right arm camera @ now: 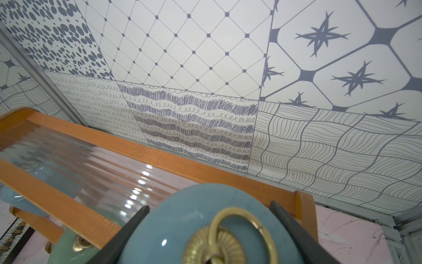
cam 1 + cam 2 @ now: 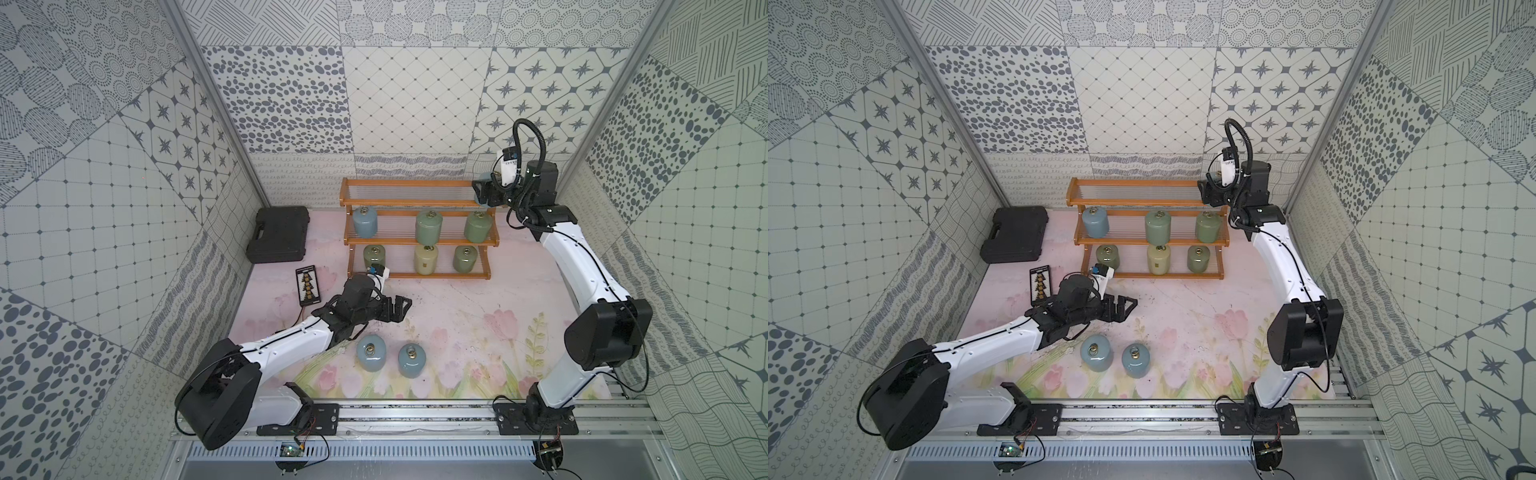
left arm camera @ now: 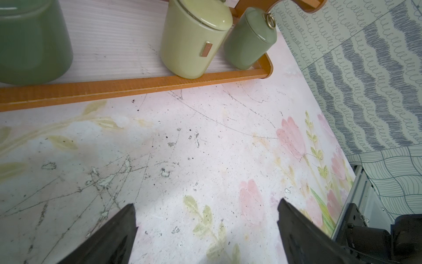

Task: Remove the tea canisters from the shelf
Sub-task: Pick up the tea canister from the shelf.

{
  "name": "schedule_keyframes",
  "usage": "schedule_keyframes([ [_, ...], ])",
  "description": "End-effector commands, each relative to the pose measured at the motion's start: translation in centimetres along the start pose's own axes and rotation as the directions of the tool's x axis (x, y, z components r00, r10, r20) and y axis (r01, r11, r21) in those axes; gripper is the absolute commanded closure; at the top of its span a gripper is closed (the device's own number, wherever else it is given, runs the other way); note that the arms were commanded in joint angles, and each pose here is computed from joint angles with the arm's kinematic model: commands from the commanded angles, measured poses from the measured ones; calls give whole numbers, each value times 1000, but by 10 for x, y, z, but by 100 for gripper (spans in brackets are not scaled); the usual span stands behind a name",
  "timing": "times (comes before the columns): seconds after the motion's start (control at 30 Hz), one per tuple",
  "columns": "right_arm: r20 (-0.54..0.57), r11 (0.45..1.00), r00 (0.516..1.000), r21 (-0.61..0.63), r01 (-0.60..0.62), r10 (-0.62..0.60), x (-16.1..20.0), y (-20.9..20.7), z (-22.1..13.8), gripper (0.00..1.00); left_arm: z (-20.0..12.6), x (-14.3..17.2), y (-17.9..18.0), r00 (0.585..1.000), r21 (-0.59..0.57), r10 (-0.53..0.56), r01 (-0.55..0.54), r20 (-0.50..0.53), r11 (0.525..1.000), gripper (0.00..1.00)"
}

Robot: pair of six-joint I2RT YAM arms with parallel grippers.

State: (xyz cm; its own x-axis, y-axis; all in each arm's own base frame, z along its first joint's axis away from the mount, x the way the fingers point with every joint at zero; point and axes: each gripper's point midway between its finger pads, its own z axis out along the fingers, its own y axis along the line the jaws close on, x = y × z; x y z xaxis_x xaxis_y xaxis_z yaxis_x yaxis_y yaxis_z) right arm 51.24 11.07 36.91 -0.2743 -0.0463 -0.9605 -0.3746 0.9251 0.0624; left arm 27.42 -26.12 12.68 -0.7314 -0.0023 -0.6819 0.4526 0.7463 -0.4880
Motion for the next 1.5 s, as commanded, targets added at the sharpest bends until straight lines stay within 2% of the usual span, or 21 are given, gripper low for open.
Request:
schedule_keyframes([
  [0.0, 127, 999, 991, -30, 37, -32, -40, 16, -36, 29, 0, -14, -7, 999, 22, 34, -35, 35, 999, 0],
  [0.2, 152, 998, 988, -45, 42, -34, -33, 37, -65, 31, 0, -21, -9, 997, 13, 57, -58, 44, 998, 0],
  [0.37, 153, 998, 988, -44, 38, -31, -11, 54, -81, 31, 0, -25, -8, 996, 1, 66, -66, 55, 998, 0],
  [0.63, 116, 998, 993, -60, 31, -24, 51, 92, -92, 31, -2, -31, -11, 995, 4, 70, -71, 68, 997, 0],
  [0.77, 141, 998, 990, -60, 35, -26, 79, 113, -102, 31, -5, -34, -12, 994, -3, 81, -81, 66, 997, 0],
  [0.97, 85, 996, 996, -92, 8, 0, 129, 138, -107, 31, -13, -35, -11, 994, -15, 74, -73, 85, 997, 0],
  [1.13, 84, 995, 996, -97, -2, 11, 164, 151, -117, 31, -21, -32, -8, 995, -34, 66, -63, 79, 997, 0],
  [1.47, 3, 988, 1000, -150, -31, 31, 239, 182, -135, 31, -34, -7, 11, 1000, -113, -3, 6, 29, 994, 0],
])
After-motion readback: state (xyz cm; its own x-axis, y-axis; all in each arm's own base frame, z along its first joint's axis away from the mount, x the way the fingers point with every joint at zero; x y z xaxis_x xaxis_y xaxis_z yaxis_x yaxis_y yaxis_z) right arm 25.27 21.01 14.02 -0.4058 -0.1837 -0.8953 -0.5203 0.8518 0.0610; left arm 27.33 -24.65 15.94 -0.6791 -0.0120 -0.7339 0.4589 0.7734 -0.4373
